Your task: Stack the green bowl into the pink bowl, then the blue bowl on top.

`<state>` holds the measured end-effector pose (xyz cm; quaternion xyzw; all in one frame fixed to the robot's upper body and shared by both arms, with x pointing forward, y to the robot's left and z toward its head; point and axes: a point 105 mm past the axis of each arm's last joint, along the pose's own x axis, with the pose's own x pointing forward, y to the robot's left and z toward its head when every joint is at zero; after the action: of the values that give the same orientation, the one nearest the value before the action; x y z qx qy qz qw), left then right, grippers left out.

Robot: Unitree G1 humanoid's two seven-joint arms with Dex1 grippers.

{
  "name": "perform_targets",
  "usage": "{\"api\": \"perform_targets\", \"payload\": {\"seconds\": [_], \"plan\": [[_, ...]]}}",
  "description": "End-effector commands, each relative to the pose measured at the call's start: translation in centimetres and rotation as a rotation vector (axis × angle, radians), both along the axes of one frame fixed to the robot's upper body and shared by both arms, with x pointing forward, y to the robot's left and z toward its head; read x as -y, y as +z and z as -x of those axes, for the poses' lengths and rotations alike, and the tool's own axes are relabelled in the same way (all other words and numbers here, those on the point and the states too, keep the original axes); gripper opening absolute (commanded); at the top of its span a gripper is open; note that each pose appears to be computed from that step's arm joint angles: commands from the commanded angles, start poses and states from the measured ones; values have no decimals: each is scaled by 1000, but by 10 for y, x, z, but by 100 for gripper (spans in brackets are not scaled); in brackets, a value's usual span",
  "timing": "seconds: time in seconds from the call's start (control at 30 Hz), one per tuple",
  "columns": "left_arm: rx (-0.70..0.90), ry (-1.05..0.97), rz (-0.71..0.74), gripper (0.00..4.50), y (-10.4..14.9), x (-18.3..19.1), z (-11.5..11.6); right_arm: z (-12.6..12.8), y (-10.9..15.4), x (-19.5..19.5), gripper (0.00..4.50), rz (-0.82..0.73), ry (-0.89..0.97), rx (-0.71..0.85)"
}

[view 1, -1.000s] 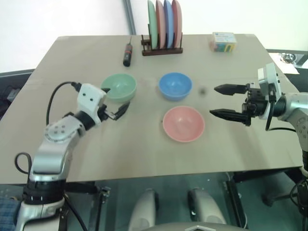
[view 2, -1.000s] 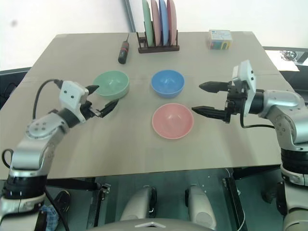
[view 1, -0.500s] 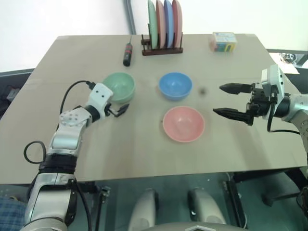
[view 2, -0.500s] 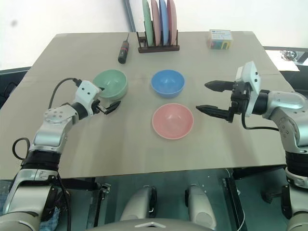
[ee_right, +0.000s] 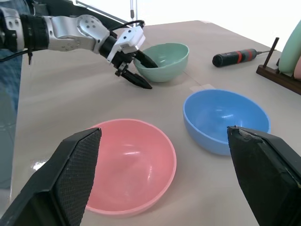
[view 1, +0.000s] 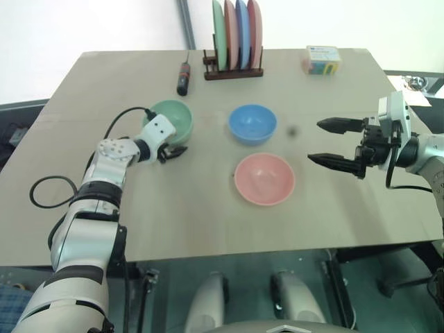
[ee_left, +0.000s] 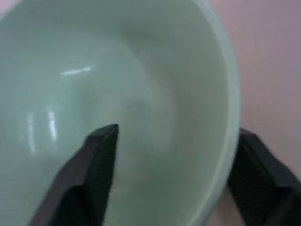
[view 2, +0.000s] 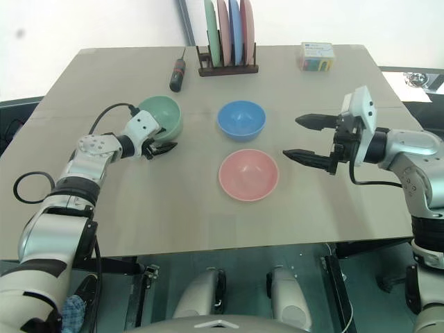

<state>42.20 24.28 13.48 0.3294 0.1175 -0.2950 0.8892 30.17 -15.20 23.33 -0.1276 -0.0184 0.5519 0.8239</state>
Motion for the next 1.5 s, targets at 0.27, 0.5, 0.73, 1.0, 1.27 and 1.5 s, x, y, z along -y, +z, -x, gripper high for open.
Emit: {"api": "perform_targets", "payload": {"seconds": [0.27,0.5,0.73,1.0,1.27,1.5], "plan": [[46,-128,-56,3,24,13,0,7,14,2,450,5,8,68],[148,-429,-92,3,70,73,12,7,14,3,450,13,9,64],[241,-786,-232,3,93,146,57,6,12,2,450,16,11,62],[157,-1191,-241,3,66,191,133,7,10,0,450,12,7,61],[110,-1207,-289,155,47,187,132,9,10,-1,450,8,4,67],[189,-1154,-247,438,57,189,120,10,10,0,450,11,-5,67]]}}
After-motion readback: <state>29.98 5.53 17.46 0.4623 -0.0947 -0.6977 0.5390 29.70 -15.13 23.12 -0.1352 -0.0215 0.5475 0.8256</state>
